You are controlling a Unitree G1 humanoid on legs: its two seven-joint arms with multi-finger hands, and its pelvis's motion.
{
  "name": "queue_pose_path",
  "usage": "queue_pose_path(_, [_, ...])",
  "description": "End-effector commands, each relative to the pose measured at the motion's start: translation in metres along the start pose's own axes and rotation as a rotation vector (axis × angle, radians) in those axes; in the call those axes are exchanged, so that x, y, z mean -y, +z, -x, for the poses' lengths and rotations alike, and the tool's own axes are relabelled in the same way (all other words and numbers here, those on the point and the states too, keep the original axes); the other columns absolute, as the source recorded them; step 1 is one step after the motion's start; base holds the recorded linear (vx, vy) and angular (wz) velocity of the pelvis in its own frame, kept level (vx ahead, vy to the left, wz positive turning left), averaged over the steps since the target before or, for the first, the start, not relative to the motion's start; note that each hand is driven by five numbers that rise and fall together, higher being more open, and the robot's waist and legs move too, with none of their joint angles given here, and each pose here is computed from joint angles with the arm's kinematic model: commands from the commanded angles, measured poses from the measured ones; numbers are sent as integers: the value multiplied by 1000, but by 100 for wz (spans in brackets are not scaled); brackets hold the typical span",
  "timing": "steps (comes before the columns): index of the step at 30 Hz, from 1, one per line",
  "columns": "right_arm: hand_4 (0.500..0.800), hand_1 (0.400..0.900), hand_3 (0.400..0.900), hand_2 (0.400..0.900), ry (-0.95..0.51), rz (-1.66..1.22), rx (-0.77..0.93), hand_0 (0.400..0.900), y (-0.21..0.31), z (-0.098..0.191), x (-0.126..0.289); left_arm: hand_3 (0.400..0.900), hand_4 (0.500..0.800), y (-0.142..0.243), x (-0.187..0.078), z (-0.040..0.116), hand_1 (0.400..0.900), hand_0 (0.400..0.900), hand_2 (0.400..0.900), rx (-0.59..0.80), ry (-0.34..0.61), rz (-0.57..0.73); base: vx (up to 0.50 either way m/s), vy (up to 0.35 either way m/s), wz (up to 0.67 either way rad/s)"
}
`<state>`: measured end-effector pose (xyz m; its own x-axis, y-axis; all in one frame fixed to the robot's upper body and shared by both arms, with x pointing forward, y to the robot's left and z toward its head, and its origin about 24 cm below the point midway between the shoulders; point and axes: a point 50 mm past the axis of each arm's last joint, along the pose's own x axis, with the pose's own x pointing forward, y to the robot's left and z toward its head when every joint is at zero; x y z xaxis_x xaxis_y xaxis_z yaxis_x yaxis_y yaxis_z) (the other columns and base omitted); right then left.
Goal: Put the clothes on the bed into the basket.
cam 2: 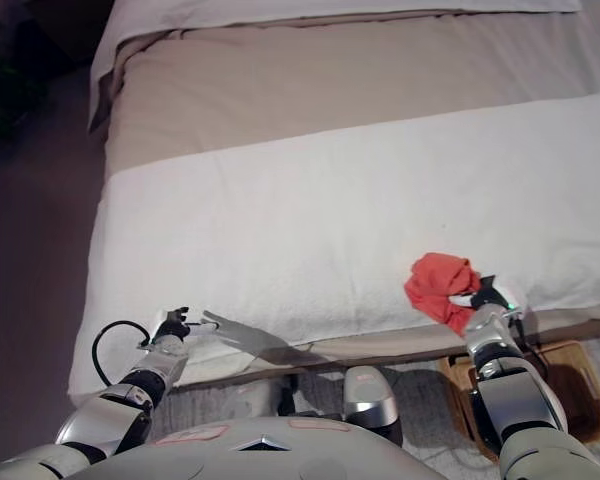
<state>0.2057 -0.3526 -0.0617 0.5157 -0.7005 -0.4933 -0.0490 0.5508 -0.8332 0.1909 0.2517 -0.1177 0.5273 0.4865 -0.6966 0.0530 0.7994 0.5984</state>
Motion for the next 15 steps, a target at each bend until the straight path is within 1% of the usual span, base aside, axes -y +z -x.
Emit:
queue_pose_path(1, [500, 400, 400, 400, -190, -5, -153, 400, -36, -13, 65, 900, 800, 11, -35, -10, 900, 900, 900, 22, 113, -38, -21, -25, -25])
queue_pose_path(3, [500, 400, 400, 400, -231, -33, -205, 400, -49, -14, 83, 900, 800, 15, -39, -10, 900, 900, 900, 33, 119, -35, -29, -28, -25])
queue_pose_path(4, [500, 400, 400, 400, -270, -37, -257, 400, -63, -13, 103, 900, 800, 18, -45, -11, 900, 900, 900, 46, 132, -29, -25, -25, -23])
queue_pose_path(5, [500, 400, 400, 400, -270, -37, -257, 400, -63, -13, 103, 900, 800, 18, -45, -11, 900, 900, 900, 46, 132, -29, -19, -38, -23])
queue_pose_path(6, [500, 400, 400, 400, -311, -28, -309, 400, -78, -11, 124, 900, 800, 20, -50, -12, 900, 900, 900, 57, 134, -28, -1, -24, -8])
queue_pose_path(8, [500, 400, 400, 400, -340, -11, -356, 400, -93, -7, 140, 900, 800, 21, -53, -12, 900, 900, 900, 69, 134, -36, 1, -34, 2])
queue_pose_path(12, [500, 400, 400, 400, -380, 28, -514, 400, -133, 9, 173, 900, 800, 27, -56, -12, 900, 900, 900, 96, 125, -59, 8, -35, 11])
queue_pose_path(15, [500, 400, 400, 400, -415, 6, -563, 400, -146, 17, 194, 900, 800, 33, -61, -12, 900, 900, 900, 119, 125, -59, -1, -10, 2])
